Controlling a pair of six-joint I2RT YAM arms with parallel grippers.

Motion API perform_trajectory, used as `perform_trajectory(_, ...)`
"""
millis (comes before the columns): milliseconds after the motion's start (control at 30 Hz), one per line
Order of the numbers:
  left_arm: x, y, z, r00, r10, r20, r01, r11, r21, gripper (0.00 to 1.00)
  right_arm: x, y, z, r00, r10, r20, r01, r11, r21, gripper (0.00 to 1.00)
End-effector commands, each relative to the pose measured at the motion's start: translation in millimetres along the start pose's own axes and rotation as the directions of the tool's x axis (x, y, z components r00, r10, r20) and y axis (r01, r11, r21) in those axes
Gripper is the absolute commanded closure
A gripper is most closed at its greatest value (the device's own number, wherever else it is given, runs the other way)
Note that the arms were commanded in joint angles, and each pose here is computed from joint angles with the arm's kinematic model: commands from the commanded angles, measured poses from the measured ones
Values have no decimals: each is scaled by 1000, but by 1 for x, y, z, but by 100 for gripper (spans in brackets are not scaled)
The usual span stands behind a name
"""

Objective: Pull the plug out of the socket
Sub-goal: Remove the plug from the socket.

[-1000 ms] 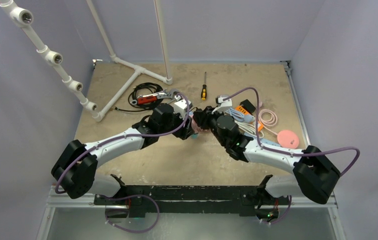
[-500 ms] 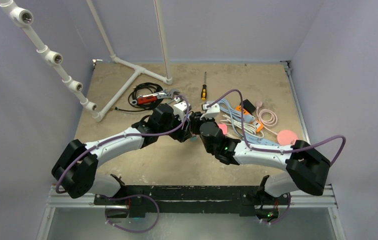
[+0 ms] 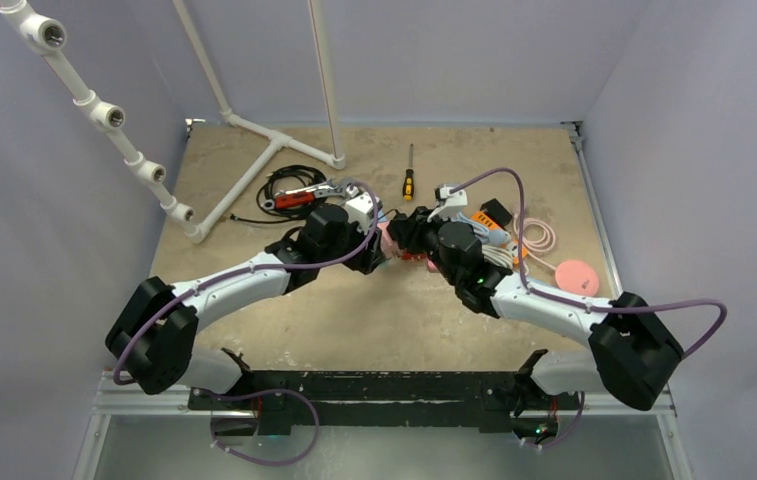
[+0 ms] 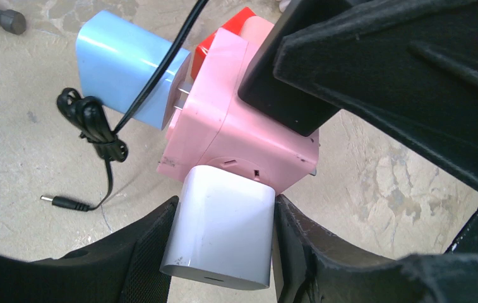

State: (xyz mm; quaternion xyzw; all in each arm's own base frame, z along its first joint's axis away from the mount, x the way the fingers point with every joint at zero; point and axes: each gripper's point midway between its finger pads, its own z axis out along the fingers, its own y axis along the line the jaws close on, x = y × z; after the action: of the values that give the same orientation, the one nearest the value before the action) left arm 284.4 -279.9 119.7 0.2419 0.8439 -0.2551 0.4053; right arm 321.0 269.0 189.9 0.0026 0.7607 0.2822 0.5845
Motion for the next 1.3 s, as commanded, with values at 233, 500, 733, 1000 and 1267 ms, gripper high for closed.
perform_trajectory(233,4,42,-1,999,-50,-9,47,981,-189,100,-42,3,-7,985,-26,171,9,995,99,100)
perform_trajectory(500,-1,40,-3,999,-44,9,45,984,-174,100,-16,8,-8,980,-143,140,100,955,279,100)
perform_trajectory(733,3,42,-2,999,-48,-1,47,981,-186,100,-17,21,-6,986,-96,138,68,979,193,100)
perform_trajectory(1000,10,48,0,998,-50,-27,43,975,-216,100,-53,15,-7,991,57,123,-42,992,-120,100)
perform_trajectory(1267,14,47,4,997,-57,-43,47,977,-209,100,-68,-18,-12,979,-30,202,7,993,114,100)
